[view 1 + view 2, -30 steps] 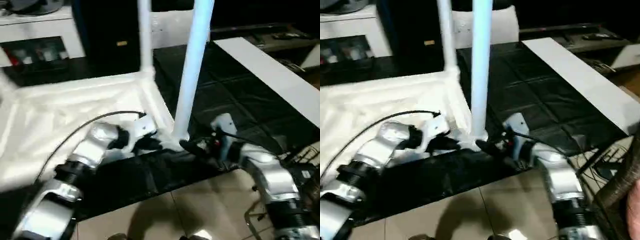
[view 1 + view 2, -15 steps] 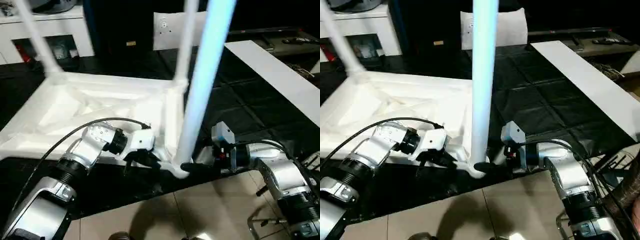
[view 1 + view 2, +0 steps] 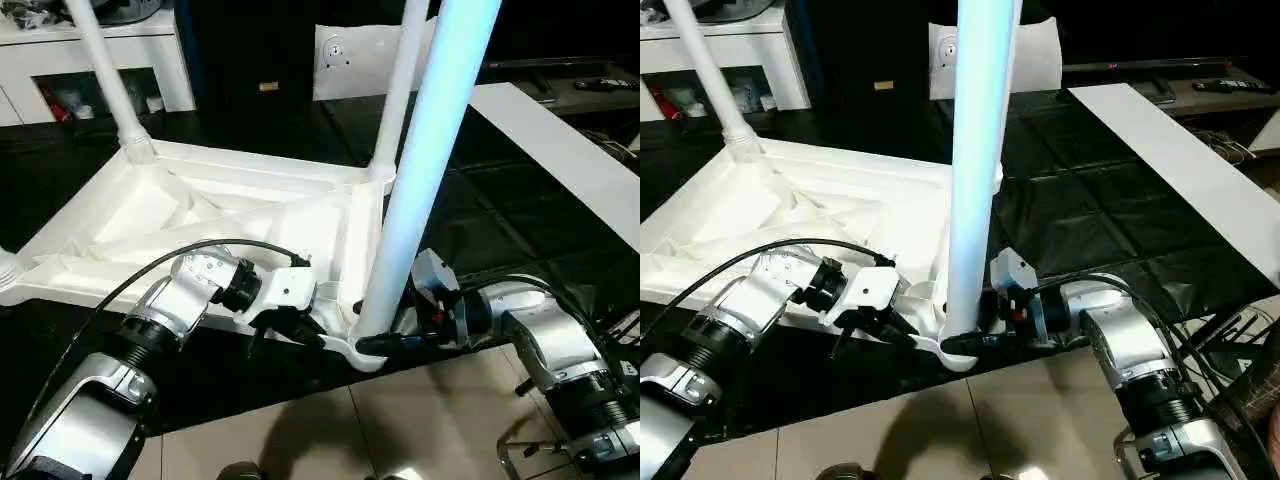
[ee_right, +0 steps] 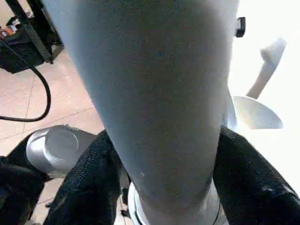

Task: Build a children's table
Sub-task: Rotate leg to tighten

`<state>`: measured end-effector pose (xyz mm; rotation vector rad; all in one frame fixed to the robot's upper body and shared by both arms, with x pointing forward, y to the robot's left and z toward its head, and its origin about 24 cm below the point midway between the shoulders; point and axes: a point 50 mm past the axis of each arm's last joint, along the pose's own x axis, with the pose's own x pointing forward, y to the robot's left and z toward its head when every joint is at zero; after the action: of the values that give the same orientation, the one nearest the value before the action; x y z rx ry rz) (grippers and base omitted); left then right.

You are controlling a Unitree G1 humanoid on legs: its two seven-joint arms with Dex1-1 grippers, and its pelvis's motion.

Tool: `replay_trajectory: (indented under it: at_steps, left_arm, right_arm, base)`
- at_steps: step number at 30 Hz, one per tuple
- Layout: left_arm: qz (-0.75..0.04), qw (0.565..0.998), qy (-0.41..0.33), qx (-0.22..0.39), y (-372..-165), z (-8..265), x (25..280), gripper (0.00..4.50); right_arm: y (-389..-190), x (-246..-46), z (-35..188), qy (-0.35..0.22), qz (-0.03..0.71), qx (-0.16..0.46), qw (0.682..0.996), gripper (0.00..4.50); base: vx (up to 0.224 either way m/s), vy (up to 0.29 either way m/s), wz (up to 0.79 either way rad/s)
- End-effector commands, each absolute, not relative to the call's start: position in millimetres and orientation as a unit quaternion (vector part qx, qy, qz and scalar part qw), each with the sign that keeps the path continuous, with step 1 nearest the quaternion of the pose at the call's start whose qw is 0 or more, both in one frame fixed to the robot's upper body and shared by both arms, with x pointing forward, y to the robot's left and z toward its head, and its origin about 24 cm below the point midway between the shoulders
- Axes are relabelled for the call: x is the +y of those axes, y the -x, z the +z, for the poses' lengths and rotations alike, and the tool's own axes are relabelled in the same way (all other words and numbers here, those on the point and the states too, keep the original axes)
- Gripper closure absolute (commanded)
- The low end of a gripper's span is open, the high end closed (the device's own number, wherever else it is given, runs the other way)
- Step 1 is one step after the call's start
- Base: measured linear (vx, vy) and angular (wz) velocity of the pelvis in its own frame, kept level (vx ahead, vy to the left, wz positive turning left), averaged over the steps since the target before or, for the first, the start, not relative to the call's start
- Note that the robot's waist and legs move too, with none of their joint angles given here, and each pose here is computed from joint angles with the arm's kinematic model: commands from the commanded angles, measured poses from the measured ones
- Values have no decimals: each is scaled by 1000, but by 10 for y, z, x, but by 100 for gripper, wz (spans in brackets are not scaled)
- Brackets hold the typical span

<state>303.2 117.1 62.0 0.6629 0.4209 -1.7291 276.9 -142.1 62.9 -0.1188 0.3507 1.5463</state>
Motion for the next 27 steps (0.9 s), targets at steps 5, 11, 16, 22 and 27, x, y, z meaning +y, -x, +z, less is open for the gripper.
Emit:
replay_trajectory:
  at_steps: [5,11,16,22,27]
  left_arm:
    - [-755,555,-301,178,-3009,622,1104,450]
    - [-740,576,-295,185,-3030,599,1122,450]
    - [-673,664,-258,200,-3163,602,1108,450]
    - [-583,763,-196,199,-3330,673,953,450]
    - [-524,818,-160,177,-3423,767,776,450]
  right_arm:
    - [-2749,-1389,644,37,710,163,684,235]
    - [-2725,-1349,634,13,697,156,700,244]
    - [-2786,-1196,567,-2,613,159,774,246]
    - [-2930,-914,485,-26,499,175,848,247]
    - [-3031,-696,418,-35,421,193,886,253]
  base:
    - [0,0,0]
    - [0,0,0]
    - [0,0,0]
    - [-10,3,-2]
    - [0,0,0]
